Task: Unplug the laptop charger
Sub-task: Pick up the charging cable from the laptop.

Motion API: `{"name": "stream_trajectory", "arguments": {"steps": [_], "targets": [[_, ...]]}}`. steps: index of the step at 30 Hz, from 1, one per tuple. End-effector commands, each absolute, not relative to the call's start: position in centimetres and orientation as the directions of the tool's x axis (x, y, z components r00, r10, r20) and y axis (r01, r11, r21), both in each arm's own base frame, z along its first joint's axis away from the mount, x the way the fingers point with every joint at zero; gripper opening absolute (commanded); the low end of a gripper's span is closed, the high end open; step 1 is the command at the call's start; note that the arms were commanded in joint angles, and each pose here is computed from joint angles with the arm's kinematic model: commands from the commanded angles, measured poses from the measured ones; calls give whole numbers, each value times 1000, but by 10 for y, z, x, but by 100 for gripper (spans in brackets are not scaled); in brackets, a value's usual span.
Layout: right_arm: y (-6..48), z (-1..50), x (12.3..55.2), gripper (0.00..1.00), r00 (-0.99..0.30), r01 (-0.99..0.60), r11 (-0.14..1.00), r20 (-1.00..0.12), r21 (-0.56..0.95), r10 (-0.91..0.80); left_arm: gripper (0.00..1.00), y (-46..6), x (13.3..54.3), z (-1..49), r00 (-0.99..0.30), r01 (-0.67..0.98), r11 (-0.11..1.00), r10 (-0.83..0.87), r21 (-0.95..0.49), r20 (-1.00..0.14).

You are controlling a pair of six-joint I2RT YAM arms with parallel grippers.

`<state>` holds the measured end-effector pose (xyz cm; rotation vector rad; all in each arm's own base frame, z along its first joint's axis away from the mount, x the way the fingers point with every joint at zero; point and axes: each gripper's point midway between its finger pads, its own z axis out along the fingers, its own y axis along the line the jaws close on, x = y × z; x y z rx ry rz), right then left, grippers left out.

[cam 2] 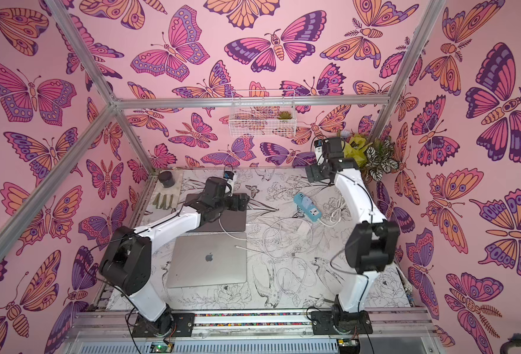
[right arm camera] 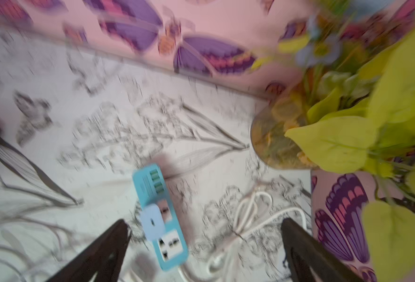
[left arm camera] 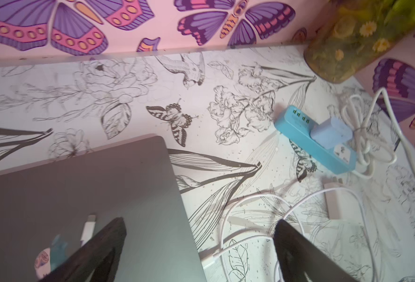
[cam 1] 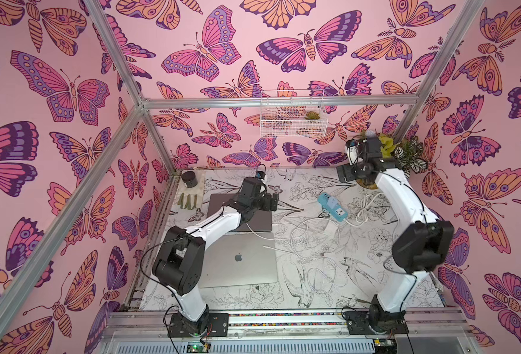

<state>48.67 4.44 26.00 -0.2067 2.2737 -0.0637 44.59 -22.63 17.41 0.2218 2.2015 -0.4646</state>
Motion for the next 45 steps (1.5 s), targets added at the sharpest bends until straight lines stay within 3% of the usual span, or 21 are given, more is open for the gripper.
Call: {"name": "stream_trajectory", "arguments": {"steps": [1, 2, 3, 8, 14, 17, 19, 23, 25, 26, 31, 35, 39, 42, 45], "targets": [[83, 268, 494, 55, -537, -220, 965, -844, 144, 4, 93, -187, 443, 150, -710, 169, 952, -63, -256, -701], [108, 263, 483, 48, -547, -312, 942, -834, 122, -73, 93, -180, 441, 144, -719, 155, 960, -52, -233, -693], [133, 254, 470, 49, -546, -395, 915, -821, 77, -166, 93, -176, 438, 138, -736, 149, 965, -38, -216, -676], [225, 183, 408, 59, -455, -752, 659, -708, -20, -540, 95, -160, 424, 100, -830, 104, 973, -28, -204, -557], [259, 131, 375, 65, -394, -889, 457, -571, 35, -721, 95, -163, 417, 58, -893, 86, 966, -34, -245, -448], [264, 109, 372, 65, -327, -920, 392, -513, -20, -793, 91, -165, 410, 37, -913, 68, 968, -37, -243, -406], [265, 96, 376, 66, -294, -928, 367, -481, -63, -826, 86, -167, 406, 25, -923, 64, 968, -35, -243, -382], [272, 71, 380, 66, -252, -950, 308, -449, -57, -858, 63, -175, 400, 14, -930, 83, 964, -16, -251, -368], [277, 63, 383, 66, -243, -954, 295, -435, -54, -867, 47, -176, 396, 15, -929, 85, 965, -13, -248, -370], [281, 60, 386, 65, -238, -956, 288, -436, -51, -868, 34, -177, 395, 16, -927, 87, 965, -13, -249, -375], [291, 45, 391, 62, -212, -966, 254, -409, -50, -887, 14, -174, 386, 25, -915, 90, 964, -19, -248, -403], [294, 31, 393, 51, -197, -973, 229, -389, -38, -900, 12, -178, 381, 34, -900, 103, 956, -28, -274, -435], [290, 17, 392, 31, -181, -978, 205, -325, -41, -928, 10, -185, 378, 44, -884, 134, 947, -19, -293, -466], [287, 13, 390, 26, -177, -980, 196, -301, -34, -937, 10, -189, 378, 44, -886, 137, 940, -25, -313, -463], [280, 7, 388, 6, -180, -981, 193, -257, -24, -949, 9, -191, 379, 43, -886, 135, 937, -31, -321, -463]]}}
